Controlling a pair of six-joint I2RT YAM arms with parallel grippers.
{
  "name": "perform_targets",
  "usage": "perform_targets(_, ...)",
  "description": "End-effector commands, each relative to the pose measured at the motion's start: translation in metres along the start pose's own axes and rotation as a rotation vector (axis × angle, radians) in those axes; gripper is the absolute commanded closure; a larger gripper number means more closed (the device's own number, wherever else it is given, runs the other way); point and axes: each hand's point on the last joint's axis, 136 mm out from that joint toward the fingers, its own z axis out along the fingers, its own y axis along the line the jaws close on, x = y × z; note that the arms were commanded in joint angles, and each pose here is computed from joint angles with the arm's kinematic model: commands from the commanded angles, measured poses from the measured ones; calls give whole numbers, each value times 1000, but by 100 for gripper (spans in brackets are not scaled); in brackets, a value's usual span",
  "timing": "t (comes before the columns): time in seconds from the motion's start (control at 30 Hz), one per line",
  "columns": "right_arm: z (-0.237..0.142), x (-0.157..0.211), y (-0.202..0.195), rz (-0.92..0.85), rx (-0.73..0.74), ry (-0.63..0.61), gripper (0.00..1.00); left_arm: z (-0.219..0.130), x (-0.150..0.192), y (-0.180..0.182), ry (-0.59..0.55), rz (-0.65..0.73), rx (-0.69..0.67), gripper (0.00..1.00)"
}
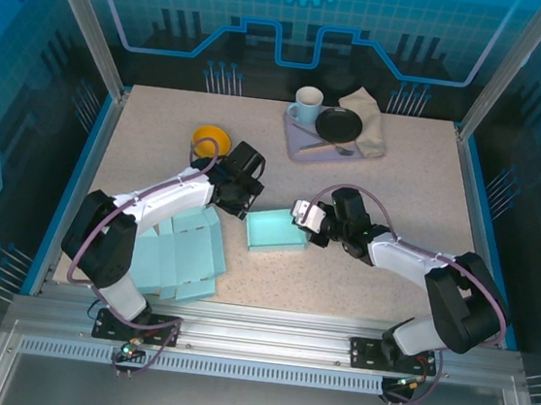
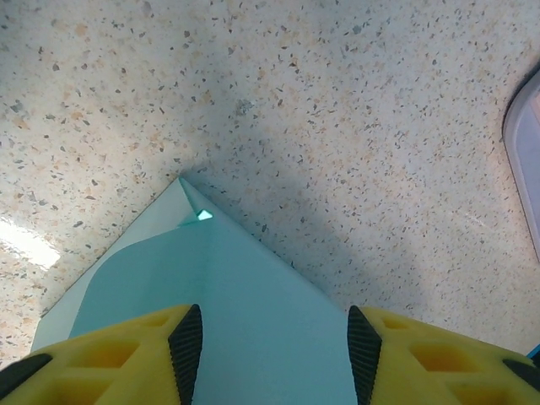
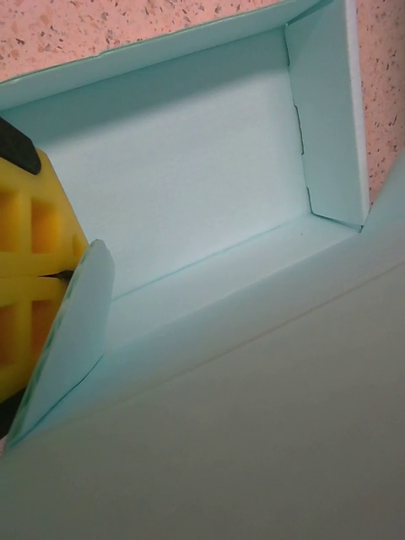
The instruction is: Fold the paper box
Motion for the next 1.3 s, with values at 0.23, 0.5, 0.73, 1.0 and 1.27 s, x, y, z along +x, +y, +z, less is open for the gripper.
perform_targets(0.23, -5, -56, 5, -103, -74, -158, 88, -22, 10, -51, 47, 190, 90, 28)
perform_targets(0.5, -34, -43, -28, -37, -65, -163, 62, -43, -43, -55, -72, 326, 77, 28)
perform_targets(0.73, -52, -27, -56, -5, -26, -137, 45, -41, -65, -52, -100, 349, 56, 28)
perform_targets(1.0, -53, -16, -62, 42, -136, -120, 35, -45, -73, -60, -142, 421, 70, 28)
perform_targets(1.27, -14, -29, -38, 46, -209, -156, 35, -37, -63, -75, -92, 459, 115, 29)
